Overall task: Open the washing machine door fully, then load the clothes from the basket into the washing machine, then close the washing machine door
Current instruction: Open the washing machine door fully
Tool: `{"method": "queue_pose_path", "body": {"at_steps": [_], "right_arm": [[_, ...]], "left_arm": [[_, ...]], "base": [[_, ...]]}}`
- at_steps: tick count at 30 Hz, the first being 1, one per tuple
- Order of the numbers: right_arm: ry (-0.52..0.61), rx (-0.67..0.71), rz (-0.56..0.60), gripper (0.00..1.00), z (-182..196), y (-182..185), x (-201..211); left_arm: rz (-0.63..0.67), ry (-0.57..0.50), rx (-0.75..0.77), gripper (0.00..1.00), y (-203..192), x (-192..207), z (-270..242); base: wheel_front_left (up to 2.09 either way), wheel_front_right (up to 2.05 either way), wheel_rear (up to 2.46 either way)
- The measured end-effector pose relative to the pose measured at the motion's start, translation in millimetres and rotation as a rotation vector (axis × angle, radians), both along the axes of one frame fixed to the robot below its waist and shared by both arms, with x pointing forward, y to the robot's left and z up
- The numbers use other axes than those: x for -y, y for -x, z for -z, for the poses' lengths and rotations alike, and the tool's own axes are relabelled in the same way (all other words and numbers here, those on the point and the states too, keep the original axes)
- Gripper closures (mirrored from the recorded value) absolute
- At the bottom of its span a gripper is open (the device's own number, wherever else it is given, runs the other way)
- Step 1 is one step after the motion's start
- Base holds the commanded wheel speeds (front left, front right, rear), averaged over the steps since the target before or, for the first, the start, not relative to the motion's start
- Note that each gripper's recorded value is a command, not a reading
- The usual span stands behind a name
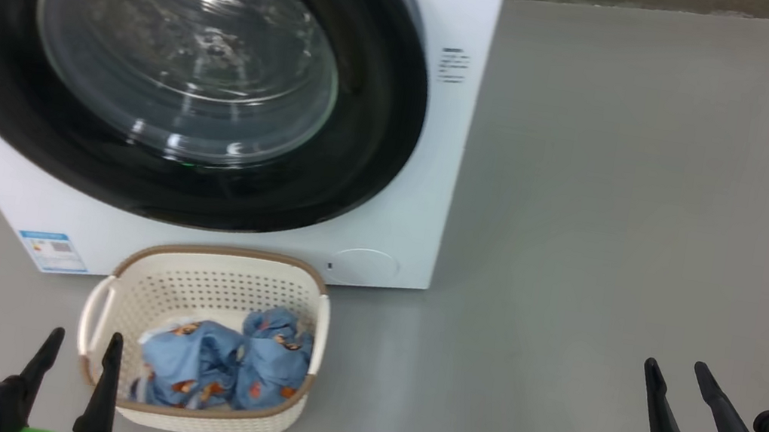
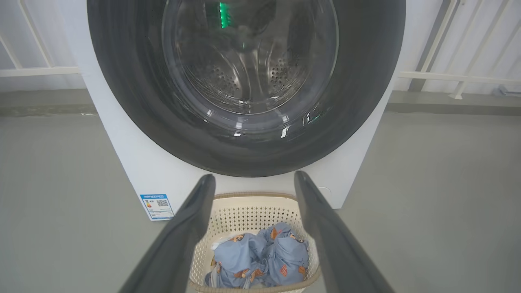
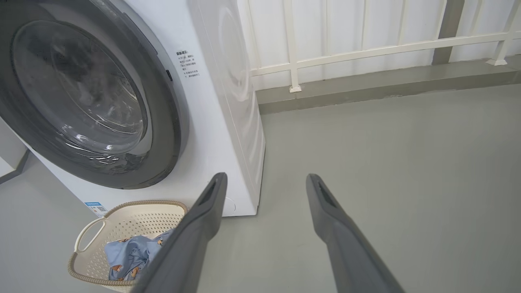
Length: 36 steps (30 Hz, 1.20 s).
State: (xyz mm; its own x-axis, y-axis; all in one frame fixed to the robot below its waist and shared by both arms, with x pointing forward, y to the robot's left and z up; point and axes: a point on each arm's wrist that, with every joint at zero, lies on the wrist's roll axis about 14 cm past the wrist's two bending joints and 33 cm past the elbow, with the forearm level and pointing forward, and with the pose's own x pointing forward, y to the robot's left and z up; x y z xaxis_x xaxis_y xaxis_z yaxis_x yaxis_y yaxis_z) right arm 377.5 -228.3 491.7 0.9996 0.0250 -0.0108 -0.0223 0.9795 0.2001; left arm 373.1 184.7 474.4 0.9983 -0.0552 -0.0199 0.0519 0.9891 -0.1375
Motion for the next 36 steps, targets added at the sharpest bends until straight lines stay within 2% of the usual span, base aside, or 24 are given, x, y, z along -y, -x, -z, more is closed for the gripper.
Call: {"method": "queue_pose_path", "body": {"at_steps": [8,18,19,20,21,27,36], "right_arm": [[0.0,0.0,0.001,0.0,0,0,0],[-0.008,0.003,-0.007,0.0,-1,-1,-4],[-0.012,0.004,-0.01,0.52,-1,-1,-5],[-0.017,0.004,-0.012,0.74,-1,-1,-6],[-0.02,0.005,-0.015,1.0,-1,-1,-7],[-0.094,0.01,-0.028,1.0,-3,-4,-17],[-0.316,0.109,-0.064,1.0,-38,-33,-40]], "left_arm": [[0.01,-0.001,0.001,0.0,0,3,0],[0.015,0.003,0.001,0.0,2,4,-1],[0.016,0.003,0.002,0.0,2,4,-1],[0.017,0.003,0.002,0.0,2,5,-1],[0.017,0.004,0.003,0.0,2,5,-1],[0.015,0.013,0.007,0.0,3,5,-2],[0.009,0.03,-0.006,0.0,5,8,2]], "base": [[0.67,0.67,-1.33],[0.08,0.08,-0.16],[0.0,0.0,0.0],[0.0,0.0,0.0],[0.0,0.0,0.0],[0.0,0.0,0.0],[0.0,0.0,0.0]]}}
